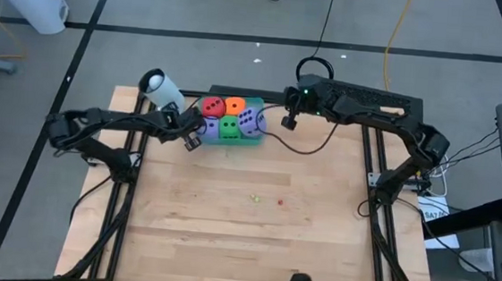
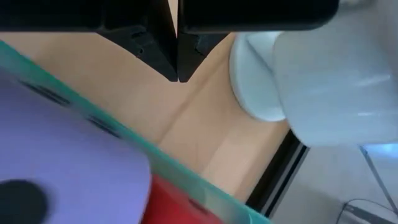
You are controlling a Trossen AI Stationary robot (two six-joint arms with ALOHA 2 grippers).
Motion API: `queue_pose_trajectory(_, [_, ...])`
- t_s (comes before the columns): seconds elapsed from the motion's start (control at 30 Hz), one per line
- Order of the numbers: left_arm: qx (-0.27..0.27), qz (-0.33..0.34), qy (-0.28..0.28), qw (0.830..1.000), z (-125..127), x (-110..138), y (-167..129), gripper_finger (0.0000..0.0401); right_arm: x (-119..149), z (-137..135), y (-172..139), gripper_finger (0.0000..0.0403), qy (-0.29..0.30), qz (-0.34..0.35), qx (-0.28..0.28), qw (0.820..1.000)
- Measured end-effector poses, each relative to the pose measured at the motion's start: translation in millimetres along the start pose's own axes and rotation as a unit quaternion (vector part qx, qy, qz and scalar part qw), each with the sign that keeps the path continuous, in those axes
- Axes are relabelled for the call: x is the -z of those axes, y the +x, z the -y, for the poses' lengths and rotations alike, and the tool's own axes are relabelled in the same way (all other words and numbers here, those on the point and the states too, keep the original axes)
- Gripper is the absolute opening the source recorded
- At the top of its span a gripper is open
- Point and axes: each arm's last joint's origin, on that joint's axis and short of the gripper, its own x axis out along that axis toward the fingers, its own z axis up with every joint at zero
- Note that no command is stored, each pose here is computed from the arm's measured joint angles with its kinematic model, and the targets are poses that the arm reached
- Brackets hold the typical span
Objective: Pick & Place Dice
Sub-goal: Put the large purple dice into the light blue bin
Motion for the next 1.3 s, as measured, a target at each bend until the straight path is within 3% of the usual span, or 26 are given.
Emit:
queue_pose_trajectory(0.23, [0.007, 0.010, 0.047, 0.999, 0, -9, 27, 0.0004, 24, 14, 4, 0.0000, 0.019, -0.030, 0.015, 0.999])
queue_pose_trajectory(0.53, [0.026, 0.086, 0.077, 0.993, 2, -24, 30, 0.0003, 46, 31, 6, 0.0000, 0.020, -0.030, 0.035, 0.999])
queue_pose_trajectory(0.77, [0.073, 0.110, 0.093, 0.987, 6, -27, 29, 0.0003, 60, 34, 8, 0.0000, 0.027, 0.048, -0.053, 0.997])
queue_pose_trajectory(0.93, [0.107, 0.122, 0.105, 0.981, 12, -27, 26, 0.0002, 67, 28, 8, 0.0000, 0.020, 0.112, -0.150, 0.982])
queue_pose_trajectory(1.17, [0.115, 0.144, 0.065, 0.981, 15, -32, 23, 0.0003, 68, 12, 22, 0.0000, 0.033, 0.115, -0.115, 0.986])
queue_pose_trajectory(1.3, [0.115, 0.143, 0.056, 0.981, 15, -32, 24, 0.0005, 77, 2, 39, 0.0000, 0.029, 0.099, -0.124, 0.987])
